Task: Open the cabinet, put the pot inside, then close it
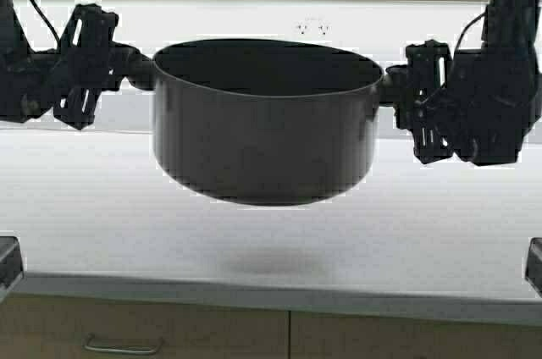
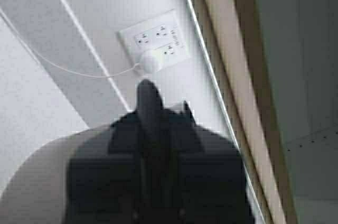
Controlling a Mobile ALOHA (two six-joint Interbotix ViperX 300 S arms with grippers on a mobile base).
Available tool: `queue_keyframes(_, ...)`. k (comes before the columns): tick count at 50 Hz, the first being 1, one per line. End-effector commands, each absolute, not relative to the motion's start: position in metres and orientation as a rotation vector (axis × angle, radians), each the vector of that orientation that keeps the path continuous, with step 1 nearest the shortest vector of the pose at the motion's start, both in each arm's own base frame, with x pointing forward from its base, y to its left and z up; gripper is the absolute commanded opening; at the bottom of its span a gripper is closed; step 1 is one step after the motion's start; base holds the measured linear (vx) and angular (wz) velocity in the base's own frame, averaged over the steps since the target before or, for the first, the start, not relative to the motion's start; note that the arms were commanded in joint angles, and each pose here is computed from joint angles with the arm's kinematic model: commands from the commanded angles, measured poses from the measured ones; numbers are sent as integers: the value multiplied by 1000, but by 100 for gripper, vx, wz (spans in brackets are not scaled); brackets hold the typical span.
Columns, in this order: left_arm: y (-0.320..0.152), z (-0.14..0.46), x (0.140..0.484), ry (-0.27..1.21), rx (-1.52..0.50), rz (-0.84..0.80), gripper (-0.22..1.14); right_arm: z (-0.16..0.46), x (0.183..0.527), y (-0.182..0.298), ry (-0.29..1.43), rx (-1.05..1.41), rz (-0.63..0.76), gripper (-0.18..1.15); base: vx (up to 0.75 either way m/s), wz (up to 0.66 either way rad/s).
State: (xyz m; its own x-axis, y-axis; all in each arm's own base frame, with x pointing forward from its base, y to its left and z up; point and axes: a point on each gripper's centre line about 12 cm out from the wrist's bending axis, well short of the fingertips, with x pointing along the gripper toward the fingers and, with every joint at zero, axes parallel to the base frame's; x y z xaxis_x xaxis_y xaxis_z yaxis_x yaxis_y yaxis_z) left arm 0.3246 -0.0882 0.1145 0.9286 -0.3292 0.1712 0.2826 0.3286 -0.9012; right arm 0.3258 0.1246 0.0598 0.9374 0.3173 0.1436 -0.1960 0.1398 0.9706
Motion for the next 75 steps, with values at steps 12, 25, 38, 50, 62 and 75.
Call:
queue_keyframes(12,-87,169,300,-28,-1167,-468,3,130,301,140,-11,1408,534,8,-2,1)
queue_keyframes(25,-84,194,291,-46,-1158,-472,3,154,290,140,-45,1423,573,8,-2,1)
queue_keyframes(38,-82,228,287,-68,-1141,-473,3,188,287,143,-79,1441,599,8,0,0)
queue_keyframes(50,-82,265,286,-82,-1123,-468,3,228,283,141,-105,1451,624,8,0,0)
queue_keyframes(62,-80,306,287,-75,-1091,-438,3,268,287,144,-104,1433,632,8,0,0)
queue_keyframes(75,-79,352,288,-112,-1078,-443,3,324,284,145,-135,1383,641,8,0,0)
